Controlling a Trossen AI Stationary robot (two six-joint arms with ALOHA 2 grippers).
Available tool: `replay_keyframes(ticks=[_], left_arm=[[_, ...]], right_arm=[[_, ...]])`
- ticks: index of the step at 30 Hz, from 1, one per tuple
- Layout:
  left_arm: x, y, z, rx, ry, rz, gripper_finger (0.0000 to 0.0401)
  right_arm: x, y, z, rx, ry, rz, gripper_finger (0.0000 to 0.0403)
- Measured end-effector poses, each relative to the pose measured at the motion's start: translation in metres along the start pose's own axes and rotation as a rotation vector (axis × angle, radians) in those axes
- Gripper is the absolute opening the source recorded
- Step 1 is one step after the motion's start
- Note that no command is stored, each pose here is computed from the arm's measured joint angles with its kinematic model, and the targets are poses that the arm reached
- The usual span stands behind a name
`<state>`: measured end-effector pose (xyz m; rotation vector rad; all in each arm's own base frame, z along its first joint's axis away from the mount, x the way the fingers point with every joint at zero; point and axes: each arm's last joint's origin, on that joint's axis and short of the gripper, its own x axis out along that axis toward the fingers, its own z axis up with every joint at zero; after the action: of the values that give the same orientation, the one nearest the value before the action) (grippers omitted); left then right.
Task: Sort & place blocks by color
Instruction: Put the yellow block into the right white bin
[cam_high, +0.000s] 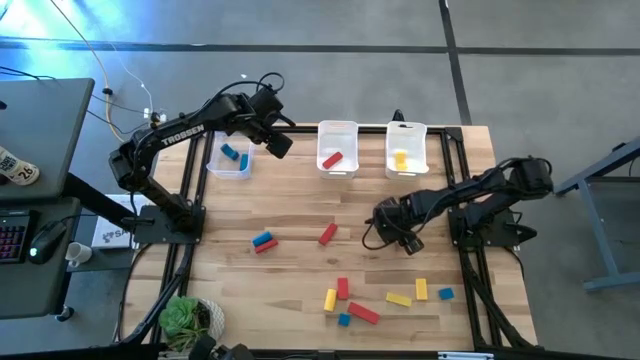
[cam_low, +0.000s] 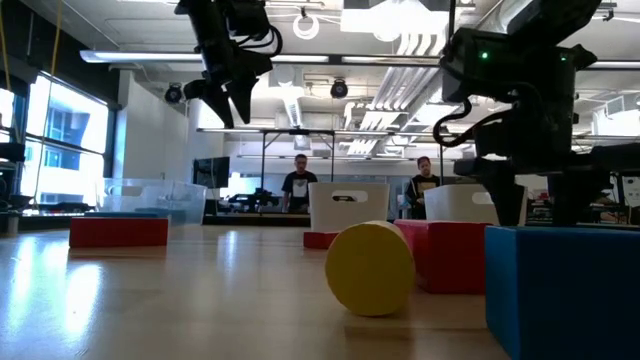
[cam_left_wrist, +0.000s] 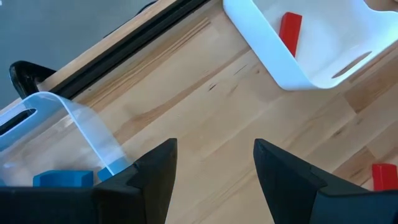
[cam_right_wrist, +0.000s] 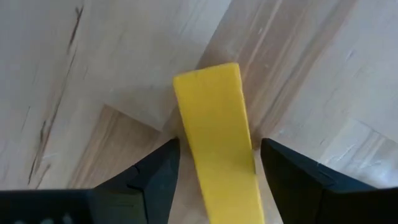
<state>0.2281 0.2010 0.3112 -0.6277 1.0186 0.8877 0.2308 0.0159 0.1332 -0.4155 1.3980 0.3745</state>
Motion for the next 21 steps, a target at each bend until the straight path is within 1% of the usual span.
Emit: replay_keyframes(ticks=[2,4,6,9,10,16,18,21], left_arm=[[0.000,0.000,0.000,0.001,0.001,-0.004,0.0198],[0.000,0.000,0.000,0.001,0.001,-0.004,0.0198],[0.000,0.000,0.000,0.001,0.001,-0.004,0.0198],[0.000,0.000,0.000,0.001,0.001,-0.004,0.0198],[0.000,0.000,0.000,0.001,0.001,-0.004,0.0198],[0.000,0.000,0.000,0.001,0.001,-0.004,0.0198],[0.000,0.000,0.000,0.001,0.002,-0.005,0.0198],[0.000,-0.001,0.000,0.021,0.005,-0.015,0.0198]], right_arm=[[0.002,-0.001,-0.001,0.007,0.007,0.017,0.0207],[0.003,-0.001,-0.001,0.027,0.006,0.025,0.0188],[0.002,-0.002,-0.001,0.062,0.002,0.030,0.0157],[0.002,-0.003,-0.002,0.146,-0.002,0.039,0.0103],[0.002,-0.003,-0.002,0.171,-0.002,0.039,0.0093],[-0.005,-0.007,0.005,0.335,0.005,0.019,0.0092],[-0.009,-0.011,0.009,0.383,0.008,-0.033,0.0092],[-0.020,-0.021,0.018,0.449,-0.039,-0.109,0.0092]])
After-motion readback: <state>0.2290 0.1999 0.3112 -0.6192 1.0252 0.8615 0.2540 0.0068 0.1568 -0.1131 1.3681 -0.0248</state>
